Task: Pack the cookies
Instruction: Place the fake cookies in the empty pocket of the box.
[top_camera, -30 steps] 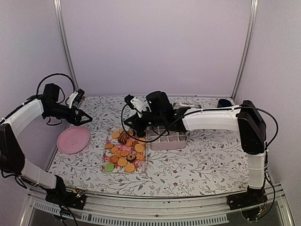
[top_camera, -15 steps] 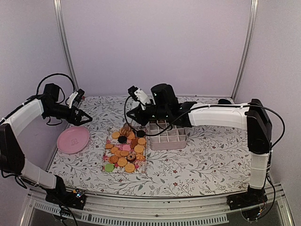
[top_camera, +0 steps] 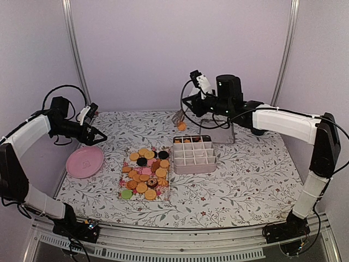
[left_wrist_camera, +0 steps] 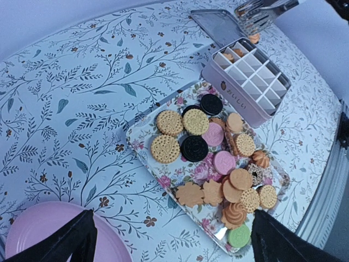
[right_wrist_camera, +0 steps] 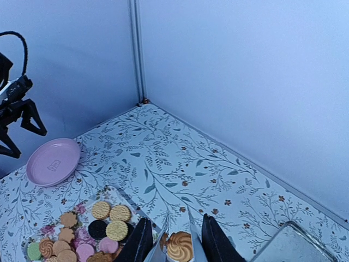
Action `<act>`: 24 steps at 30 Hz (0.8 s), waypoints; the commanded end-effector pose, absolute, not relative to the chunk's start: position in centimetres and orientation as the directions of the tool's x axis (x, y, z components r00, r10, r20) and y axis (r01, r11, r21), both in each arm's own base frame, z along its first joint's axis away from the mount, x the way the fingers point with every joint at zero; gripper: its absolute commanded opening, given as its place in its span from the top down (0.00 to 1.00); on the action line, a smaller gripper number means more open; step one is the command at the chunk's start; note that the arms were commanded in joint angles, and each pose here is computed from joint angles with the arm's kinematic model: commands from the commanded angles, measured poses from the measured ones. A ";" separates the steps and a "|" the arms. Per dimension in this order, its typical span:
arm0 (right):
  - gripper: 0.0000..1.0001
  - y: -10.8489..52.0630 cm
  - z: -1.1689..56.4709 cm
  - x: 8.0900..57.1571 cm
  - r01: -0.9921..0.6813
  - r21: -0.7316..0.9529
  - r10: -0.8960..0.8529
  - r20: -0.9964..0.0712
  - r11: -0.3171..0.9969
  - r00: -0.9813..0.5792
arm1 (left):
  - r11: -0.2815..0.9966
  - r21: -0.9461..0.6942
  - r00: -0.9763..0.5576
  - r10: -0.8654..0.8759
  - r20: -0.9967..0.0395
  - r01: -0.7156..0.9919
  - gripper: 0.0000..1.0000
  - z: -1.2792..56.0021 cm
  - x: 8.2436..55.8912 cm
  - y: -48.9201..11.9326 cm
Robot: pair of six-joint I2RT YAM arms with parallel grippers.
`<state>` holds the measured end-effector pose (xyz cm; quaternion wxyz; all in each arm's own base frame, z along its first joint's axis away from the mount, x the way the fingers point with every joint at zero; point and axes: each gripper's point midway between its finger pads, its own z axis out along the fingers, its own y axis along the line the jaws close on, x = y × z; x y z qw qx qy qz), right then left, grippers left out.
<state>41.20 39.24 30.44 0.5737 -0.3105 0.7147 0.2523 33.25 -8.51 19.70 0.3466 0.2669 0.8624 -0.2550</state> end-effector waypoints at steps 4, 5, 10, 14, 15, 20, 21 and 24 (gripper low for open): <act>0.91 31.1 31.8 44.6 -0.599 -0.027 -0.118 -0.986 0.800 -0.114 | 0.721 -0.251 -0.604 0.281 -0.746 0.646 0.01 20.3 33.4 -8.8; 0.91 30.5 31.5 44.8 -0.591 -0.025 -0.119 -0.986 0.806 -0.120 | 0.720 -0.252 -0.604 0.281 -0.746 0.646 0.01 20.3 33.4 -8.8; 0.91 28.7 29.5 45.5 -0.568 -0.016 -0.121 -0.982 0.823 -0.148 | 0.721 -0.253 -0.606 0.281 -0.745 0.645 0.01 20.3 33.5 -8.8; 0.91 28.3 28.0 45.9 -0.560 -0.008 -0.126 -0.977 0.829 -0.172 | 0.721 -0.256 -0.609 0.280 -0.742 0.644 0.01 20.2 33.6 -8.8; 0.91 28.2 27.8 45.9 -0.561 -0.004 -0.124 -0.977 0.828 -0.176 | 0.721 -0.257 -0.609 0.280 -0.742 0.644 0.01 20.2 33.6 -8.8; 0.91 28.2 26.8 45.9 -0.566 0.010 -0.122 -0.973 0.824 -0.195 | 0.722 -0.259 -0.613 0.281 -0.738 0.642 0.01 20.0 33.6 -8.8; 0.91 28.3 26.7 45.8 -0.570 0.012 -0.123 -0.973 0.821 -0.198 | 0.723 -0.260 -0.615 0.279 -0.738 0.640 0.01 20.0 33.7 -8.7; 0.89 28.3 26.2 45.7 -0.572 0.017 -0.125 -0.970 0.820 -0.207 | 0.723 -0.259 -0.615 0.280 -0.737 0.640 0.01 20.0 33.7 -8.7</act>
